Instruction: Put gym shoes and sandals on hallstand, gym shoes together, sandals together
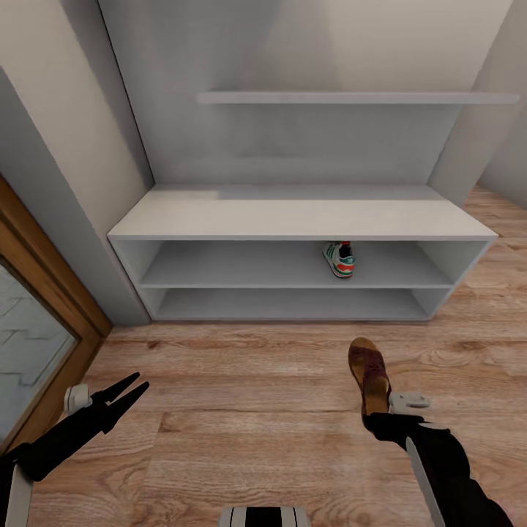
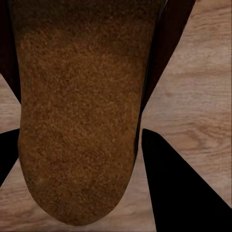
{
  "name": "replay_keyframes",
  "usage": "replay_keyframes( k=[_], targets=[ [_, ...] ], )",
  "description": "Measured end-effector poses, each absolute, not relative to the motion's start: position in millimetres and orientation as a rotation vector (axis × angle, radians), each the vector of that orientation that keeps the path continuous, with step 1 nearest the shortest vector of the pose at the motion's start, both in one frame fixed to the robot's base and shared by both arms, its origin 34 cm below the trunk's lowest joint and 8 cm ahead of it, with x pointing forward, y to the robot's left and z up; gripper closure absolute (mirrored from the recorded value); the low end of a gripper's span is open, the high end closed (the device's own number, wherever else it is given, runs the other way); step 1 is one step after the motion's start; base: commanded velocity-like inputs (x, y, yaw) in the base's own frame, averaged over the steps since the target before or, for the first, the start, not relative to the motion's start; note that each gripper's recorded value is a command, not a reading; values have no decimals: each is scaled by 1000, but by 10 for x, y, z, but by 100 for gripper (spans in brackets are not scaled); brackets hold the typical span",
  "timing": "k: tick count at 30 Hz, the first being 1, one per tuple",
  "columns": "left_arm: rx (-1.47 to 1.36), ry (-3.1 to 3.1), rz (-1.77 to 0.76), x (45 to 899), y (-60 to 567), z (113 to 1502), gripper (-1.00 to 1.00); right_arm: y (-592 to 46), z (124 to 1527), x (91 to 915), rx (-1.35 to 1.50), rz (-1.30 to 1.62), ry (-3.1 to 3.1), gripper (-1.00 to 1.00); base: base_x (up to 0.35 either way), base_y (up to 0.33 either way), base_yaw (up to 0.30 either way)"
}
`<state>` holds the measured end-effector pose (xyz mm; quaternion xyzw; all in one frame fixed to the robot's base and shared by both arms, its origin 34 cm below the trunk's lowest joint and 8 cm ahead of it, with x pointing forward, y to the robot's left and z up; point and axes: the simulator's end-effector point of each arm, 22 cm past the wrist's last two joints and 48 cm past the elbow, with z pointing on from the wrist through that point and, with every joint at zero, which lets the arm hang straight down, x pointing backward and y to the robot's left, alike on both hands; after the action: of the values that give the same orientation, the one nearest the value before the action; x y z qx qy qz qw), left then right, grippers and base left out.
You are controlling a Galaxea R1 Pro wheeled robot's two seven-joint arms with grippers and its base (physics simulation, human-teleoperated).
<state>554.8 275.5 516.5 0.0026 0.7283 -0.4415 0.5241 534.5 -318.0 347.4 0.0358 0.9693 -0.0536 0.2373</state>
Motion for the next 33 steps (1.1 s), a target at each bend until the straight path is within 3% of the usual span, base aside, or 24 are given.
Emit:
replay_keyframes(
  k=[19, 33],
  targets=[
    [24, 1761, -1088, 5486, 2631, 5110, -100, -2377, 3550, 5560, 38, 12, 2636, 100, 0, 0, 0],
    [30, 1761, -1090, 5486, 2613, 5109, -100, -2245, 3365, 6047, 9, 31, 2689, 100, 0, 0, 0]
  ],
)
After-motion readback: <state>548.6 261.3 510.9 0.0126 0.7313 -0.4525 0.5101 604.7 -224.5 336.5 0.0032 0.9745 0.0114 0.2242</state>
